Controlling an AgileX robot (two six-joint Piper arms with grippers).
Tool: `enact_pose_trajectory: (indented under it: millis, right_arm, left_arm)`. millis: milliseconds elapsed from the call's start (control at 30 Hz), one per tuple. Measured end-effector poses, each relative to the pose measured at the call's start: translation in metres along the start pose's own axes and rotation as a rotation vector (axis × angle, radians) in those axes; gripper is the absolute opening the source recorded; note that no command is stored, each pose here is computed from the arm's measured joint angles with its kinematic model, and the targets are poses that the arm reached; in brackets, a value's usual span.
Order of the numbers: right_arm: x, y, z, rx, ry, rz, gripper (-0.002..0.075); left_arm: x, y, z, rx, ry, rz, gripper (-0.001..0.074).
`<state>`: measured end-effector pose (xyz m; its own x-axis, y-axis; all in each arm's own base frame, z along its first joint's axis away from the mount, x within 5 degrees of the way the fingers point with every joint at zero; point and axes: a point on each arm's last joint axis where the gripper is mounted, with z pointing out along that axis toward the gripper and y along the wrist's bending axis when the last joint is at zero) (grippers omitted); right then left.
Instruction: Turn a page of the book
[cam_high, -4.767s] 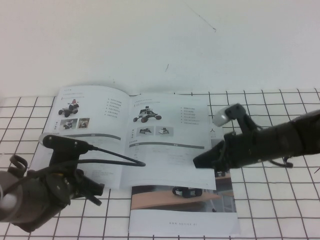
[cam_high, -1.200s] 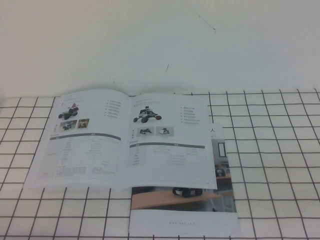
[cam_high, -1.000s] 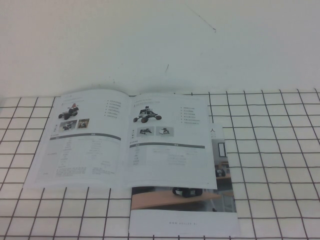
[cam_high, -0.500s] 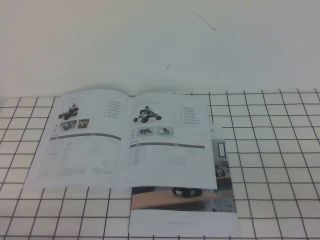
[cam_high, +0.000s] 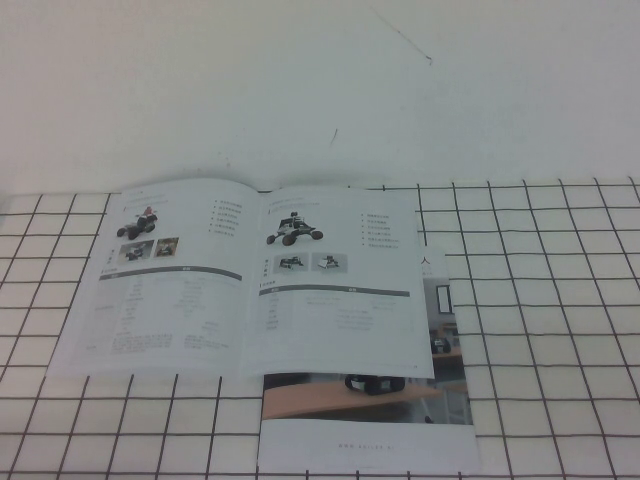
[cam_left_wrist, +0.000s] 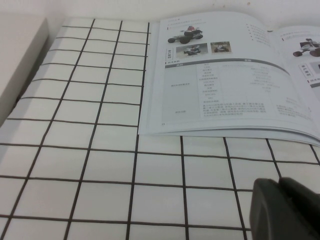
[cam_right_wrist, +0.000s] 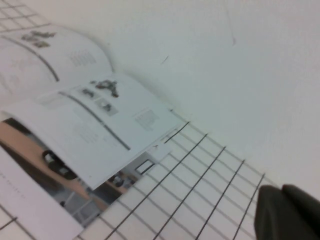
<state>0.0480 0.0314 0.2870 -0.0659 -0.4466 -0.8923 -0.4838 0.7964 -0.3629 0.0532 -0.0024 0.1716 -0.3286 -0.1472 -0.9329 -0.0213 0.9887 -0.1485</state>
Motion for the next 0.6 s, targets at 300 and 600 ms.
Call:
enact_pose_trajectory:
  millis: [300, 600]
  right_arm:
    - [0.002, 0.008, -0.033, 0.176, -0.135, -0.093, -0.0002]
    - [0.074, 0.029, 0.013, 0.101, 0.050, 0.098, -0.0002]
  left_arm:
    - [0.000, 0.000, 0.000, 0.001, 0.000, -0.002, -0.0002]
    - [0.000, 0.000, 0.000, 0.001, -0.001, -0.002, -0.0002]
